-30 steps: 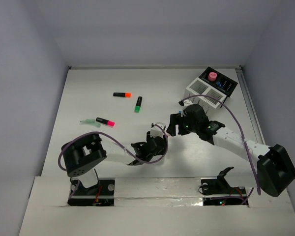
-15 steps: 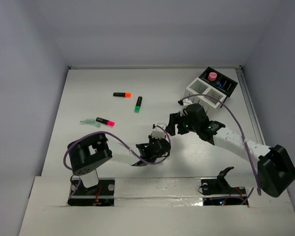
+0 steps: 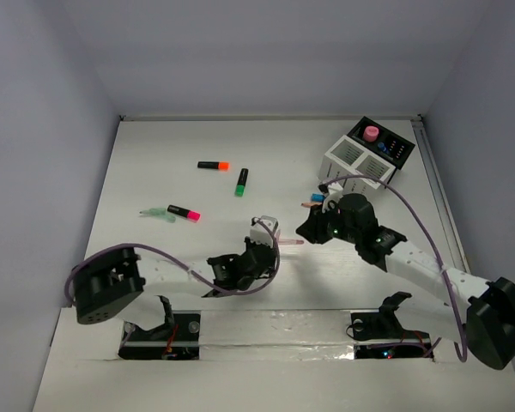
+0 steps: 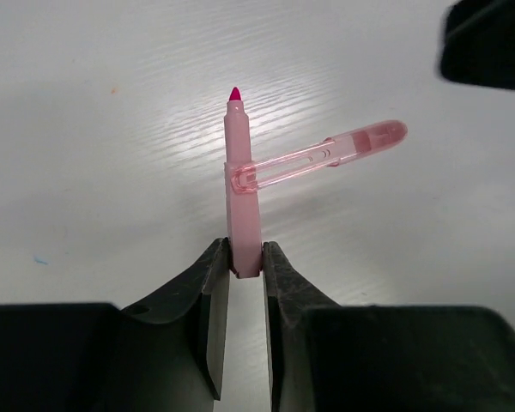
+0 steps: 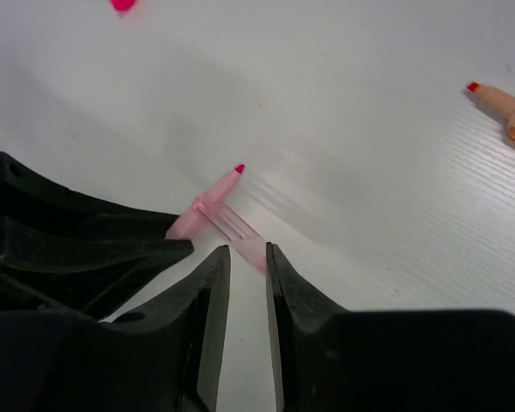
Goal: Sort the stationery into containers
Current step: Pick up the pen from the center of the board.
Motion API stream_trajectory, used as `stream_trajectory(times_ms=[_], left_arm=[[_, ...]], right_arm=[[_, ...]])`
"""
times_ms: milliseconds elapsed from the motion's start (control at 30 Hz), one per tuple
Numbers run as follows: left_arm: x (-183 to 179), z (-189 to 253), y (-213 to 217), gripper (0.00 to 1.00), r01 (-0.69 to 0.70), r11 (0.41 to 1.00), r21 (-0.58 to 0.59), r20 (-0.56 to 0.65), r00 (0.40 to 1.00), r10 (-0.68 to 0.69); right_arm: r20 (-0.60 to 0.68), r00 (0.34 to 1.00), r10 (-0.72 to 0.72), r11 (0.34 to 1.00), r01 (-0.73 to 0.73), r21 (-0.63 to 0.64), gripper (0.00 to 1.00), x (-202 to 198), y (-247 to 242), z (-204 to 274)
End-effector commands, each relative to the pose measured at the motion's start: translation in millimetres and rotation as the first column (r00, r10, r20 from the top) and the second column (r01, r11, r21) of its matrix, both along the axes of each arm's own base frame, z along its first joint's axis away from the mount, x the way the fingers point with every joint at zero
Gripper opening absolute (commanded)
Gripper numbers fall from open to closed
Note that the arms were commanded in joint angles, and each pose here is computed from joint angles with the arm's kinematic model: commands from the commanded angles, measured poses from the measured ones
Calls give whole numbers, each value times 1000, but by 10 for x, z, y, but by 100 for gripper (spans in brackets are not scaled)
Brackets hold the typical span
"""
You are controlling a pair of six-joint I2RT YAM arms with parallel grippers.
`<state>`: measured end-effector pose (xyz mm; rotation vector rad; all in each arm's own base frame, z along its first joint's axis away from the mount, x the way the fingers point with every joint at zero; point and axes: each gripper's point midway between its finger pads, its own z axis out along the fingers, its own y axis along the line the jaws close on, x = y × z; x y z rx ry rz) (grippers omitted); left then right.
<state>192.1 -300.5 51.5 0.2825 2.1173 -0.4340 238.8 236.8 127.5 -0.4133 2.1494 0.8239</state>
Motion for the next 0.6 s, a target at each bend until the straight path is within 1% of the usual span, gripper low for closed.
stream_trajectory(times_ms=[0,33,67,100,133,167,200,233,267,300,333,400,467,533,567], left_arm=[[-49,457,-191,0,131,979,-158,52,991,-124],[-56,631,-189,0,145,967,-210,70,989,-133],[-70,671,-166,0,157,960,-231,73,987,-144],[-86,752,-171,0,190,946,-262,76,981,-176],[-92,939,-150,0,205,927,-313,103,978,-182],[-101,966,-116,0,212,920,-329,104,977,-187],[-111,1037,-104,0,231,906,-356,108,973,-206],[-154,1177,-91,0,253,885,-390,131,967,-218],[-141,1232,-64,0,253,878,-406,138,967,-215],[-162,1262,-48,0,267,868,-419,141,963,-228],[-195,1382,-32,0,283,849,-445,164,958,-234],[-251,1448,-29,0,310,831,-462,176,950,-256],[-261,1517,-8,0,319,819,-477,188,947,-260],[-308,1577,-15,0,341,800,-494,199,940,-278],[-317,1600,-19,0,345,792,-503,203,938,-279]], right_arm=[[185,977,108,979,-137,153,31,-28,233,504],[207,968,140,968,-178,177,33,-91,268,598],[226,961,157,960,-203,194,48,-121,292,668],[261,949,176,948,-235,215,56,-146,325,769],[280,936,213,931,-282,234,63,-220,361,838],[308,926,217,921,-299,249,74,-251,364,931],[334,916,221,912,-315,263,78,-272,373,1009],[354,908,226,905,-330,269,79,-296,374,1071],[369,903,220,904,-331,270,82,-299,363,1115],[402,892,206,904,-330,270,83,-303,336,1207],[416,888,195,906,-326,270,84,-298,322,1247],[441,876,196,901,-338,272,86,-321,314,1338],[461,860,221,882,-378,282,84,-380,342,1426],[487,841,234,858,-414,303,81,-435,369,1525],[497,835,238,852,-425,307,73,-447,377,1564]])
